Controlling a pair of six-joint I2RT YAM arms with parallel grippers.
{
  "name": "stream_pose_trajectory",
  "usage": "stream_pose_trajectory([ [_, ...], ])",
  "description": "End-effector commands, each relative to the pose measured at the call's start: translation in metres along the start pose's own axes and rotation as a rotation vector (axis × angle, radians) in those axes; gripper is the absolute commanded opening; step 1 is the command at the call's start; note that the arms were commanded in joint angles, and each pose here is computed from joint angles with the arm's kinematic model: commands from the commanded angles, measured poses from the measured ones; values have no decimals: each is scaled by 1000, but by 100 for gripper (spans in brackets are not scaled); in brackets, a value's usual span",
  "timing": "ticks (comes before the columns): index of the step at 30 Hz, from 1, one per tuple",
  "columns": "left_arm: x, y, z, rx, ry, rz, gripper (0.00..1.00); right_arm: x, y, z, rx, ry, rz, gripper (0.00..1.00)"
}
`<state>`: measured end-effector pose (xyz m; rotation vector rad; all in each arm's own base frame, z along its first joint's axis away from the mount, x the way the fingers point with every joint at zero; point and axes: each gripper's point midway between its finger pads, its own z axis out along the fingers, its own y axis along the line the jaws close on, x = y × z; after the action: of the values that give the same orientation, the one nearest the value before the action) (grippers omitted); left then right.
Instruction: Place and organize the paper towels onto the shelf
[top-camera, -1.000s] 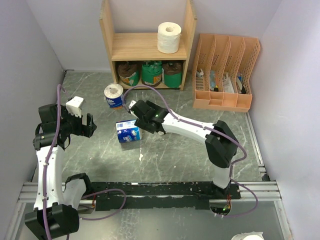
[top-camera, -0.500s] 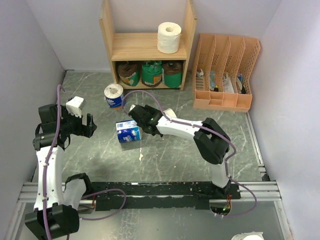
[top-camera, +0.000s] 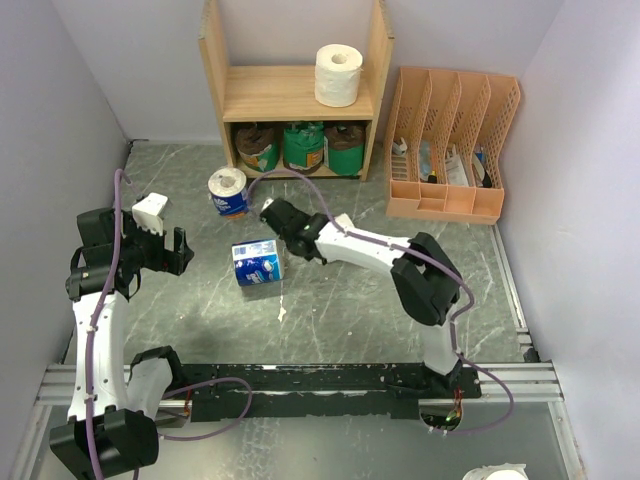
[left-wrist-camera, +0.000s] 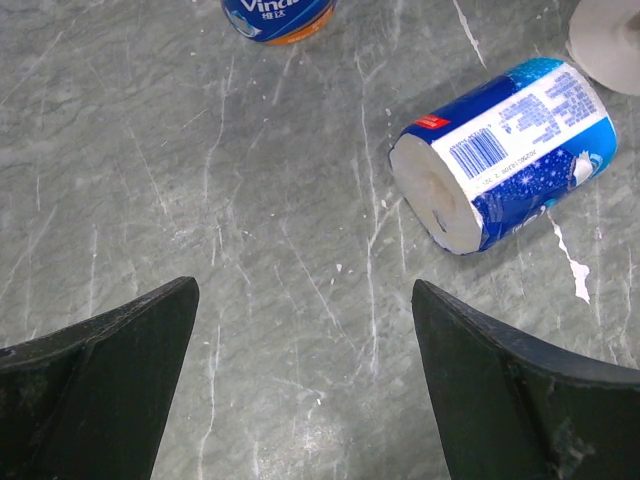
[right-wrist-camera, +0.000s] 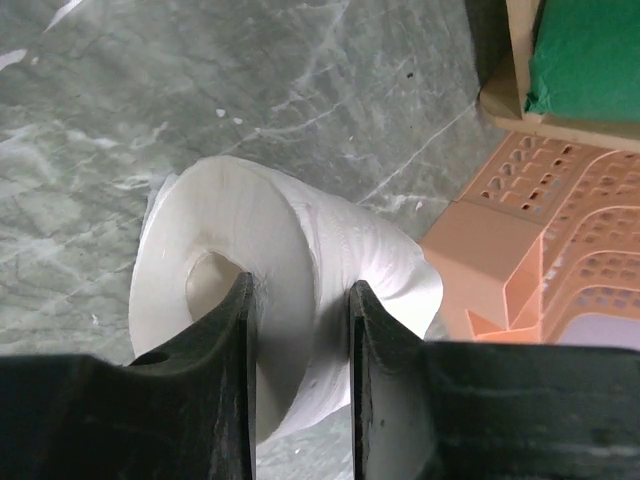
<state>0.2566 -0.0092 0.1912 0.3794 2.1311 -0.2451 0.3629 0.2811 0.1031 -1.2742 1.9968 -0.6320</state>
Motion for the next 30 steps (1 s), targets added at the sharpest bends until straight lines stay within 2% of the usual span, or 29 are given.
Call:
stream_pose_trajectory([
  [1, -1, -5, -2, 30, -13, 11, 99, -22, -66, -27, -88, -129, 287, 0],
  [4, -1, -5, -1, 32, -10, 10, 99, -14, -117, -34, -170, -191, 527, 0],
  [8, 0, -4, 0, 33, -7, 6, 99, 8, -150, -45, -252, -259, 771, 0],
  [11, 1, -4, 1, 36, 1, 2, 99, 12, -144, -50, -310, -278, 814, 0],
  [13, 2, -4, 2, 39, 5, -1, 99, 19, -149, -52, -309, -277, 899, 0],
  [20, 2, -3, 3, 34, 9, -5, 99, -16, -160, -105, -468, -594, 1016, 0],
  [23, 3, -2, 3, 32, 11, -5, 99, -26, -158, -108, -557, -563, 1072, 0],
  [30, 2, -2, 1, 27, 4, -2, 99, -35, -177, -119, -572, -585, 1237, 0],
])
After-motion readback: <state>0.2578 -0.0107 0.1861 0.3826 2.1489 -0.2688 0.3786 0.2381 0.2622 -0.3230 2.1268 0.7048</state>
